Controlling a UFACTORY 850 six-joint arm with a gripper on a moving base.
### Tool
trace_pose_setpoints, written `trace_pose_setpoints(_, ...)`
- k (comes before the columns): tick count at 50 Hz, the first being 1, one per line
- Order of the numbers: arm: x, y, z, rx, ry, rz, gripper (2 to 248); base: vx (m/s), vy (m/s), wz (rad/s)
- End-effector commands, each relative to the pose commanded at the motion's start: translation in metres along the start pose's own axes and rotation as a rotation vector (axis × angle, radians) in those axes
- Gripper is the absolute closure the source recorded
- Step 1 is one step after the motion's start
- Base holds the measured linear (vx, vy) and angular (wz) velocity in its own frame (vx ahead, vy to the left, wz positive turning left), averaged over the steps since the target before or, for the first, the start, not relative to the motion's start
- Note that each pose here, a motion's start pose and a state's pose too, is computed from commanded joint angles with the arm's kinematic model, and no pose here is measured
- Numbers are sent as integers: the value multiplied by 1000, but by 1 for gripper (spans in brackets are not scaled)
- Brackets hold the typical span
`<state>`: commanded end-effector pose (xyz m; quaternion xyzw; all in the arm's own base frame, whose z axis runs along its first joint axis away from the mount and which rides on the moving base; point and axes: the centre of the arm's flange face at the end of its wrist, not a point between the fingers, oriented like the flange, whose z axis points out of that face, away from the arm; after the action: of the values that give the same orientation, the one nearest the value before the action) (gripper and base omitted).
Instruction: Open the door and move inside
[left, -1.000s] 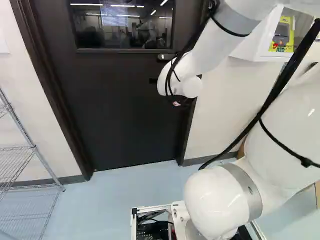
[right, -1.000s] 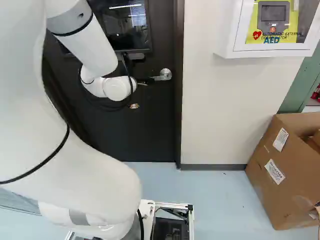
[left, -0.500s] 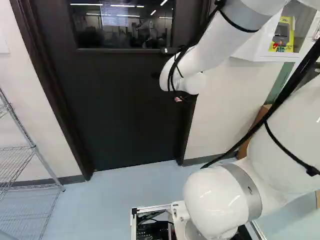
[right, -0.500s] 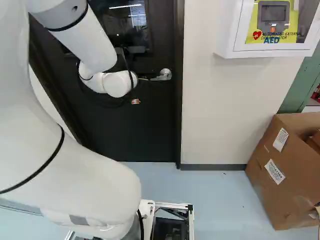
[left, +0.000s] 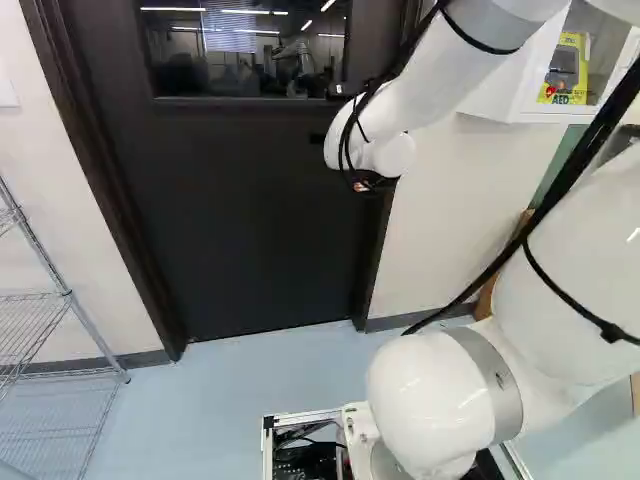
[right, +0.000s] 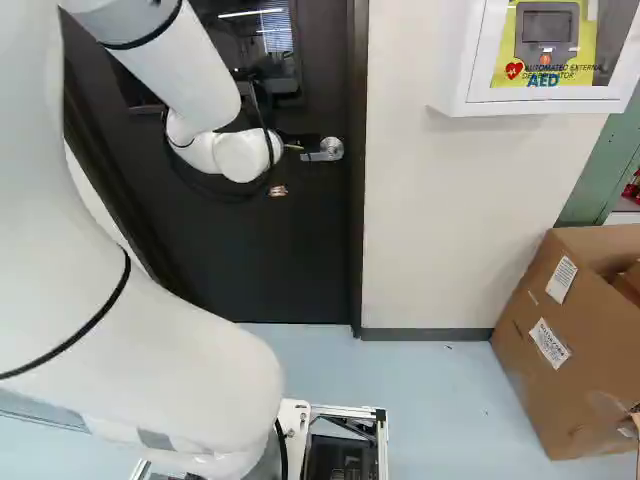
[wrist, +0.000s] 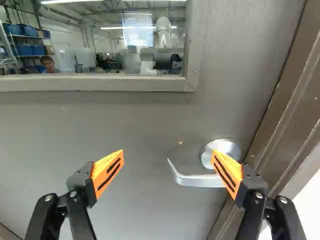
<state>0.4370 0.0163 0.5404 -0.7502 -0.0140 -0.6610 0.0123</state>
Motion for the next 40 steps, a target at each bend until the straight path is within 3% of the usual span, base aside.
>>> trace_pose_setpoints(15,-10,3,19,-6,-32,1,3,0,0,0)
trace_pose_setpoints(40,-36,3,24,-6,-88,1,3,0,0,0)
